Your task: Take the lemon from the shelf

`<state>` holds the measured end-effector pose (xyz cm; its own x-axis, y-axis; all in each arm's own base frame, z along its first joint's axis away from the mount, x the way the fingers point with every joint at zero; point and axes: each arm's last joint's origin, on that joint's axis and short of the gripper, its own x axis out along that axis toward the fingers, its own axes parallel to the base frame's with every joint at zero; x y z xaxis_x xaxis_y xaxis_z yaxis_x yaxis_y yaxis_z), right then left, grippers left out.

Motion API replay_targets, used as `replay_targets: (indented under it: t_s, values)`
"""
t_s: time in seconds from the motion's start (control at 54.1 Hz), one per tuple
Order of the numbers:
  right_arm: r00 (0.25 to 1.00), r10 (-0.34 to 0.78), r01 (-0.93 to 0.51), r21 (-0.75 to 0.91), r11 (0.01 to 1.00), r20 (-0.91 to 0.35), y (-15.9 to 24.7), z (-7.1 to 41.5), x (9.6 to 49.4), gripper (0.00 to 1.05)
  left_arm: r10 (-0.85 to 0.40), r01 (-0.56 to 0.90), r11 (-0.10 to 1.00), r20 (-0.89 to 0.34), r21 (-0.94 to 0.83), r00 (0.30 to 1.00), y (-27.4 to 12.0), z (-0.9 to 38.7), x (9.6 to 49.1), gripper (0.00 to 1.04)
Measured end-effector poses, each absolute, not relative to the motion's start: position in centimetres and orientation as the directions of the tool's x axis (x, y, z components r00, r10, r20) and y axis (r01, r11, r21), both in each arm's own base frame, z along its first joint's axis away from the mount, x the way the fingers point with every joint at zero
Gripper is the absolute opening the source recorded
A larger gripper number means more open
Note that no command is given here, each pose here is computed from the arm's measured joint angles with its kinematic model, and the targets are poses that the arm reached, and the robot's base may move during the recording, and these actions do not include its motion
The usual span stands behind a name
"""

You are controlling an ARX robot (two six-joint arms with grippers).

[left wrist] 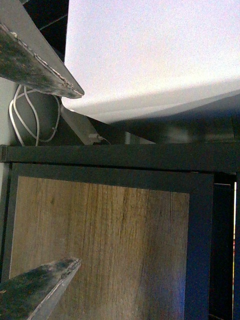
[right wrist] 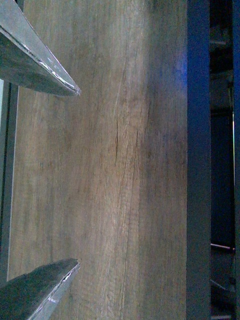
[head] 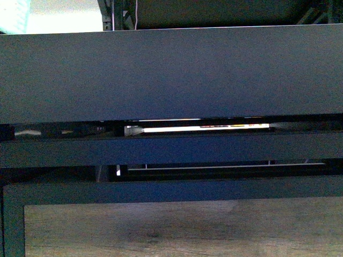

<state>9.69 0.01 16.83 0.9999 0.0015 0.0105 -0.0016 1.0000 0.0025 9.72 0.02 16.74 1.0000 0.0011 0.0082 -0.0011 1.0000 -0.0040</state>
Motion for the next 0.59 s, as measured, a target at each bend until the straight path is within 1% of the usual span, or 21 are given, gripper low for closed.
replay_targets:
  t_s: [0.591]
  values:
    - [1.0, 0.001, -0.001, 0.003, 1.0, 0.011, 0.01, 16.84, 9.69, 0.97, 0.002, -0.001, 1.0, 0.009, -0.004, 1.0, 0.02, 16.74, 9.72, 0.97]
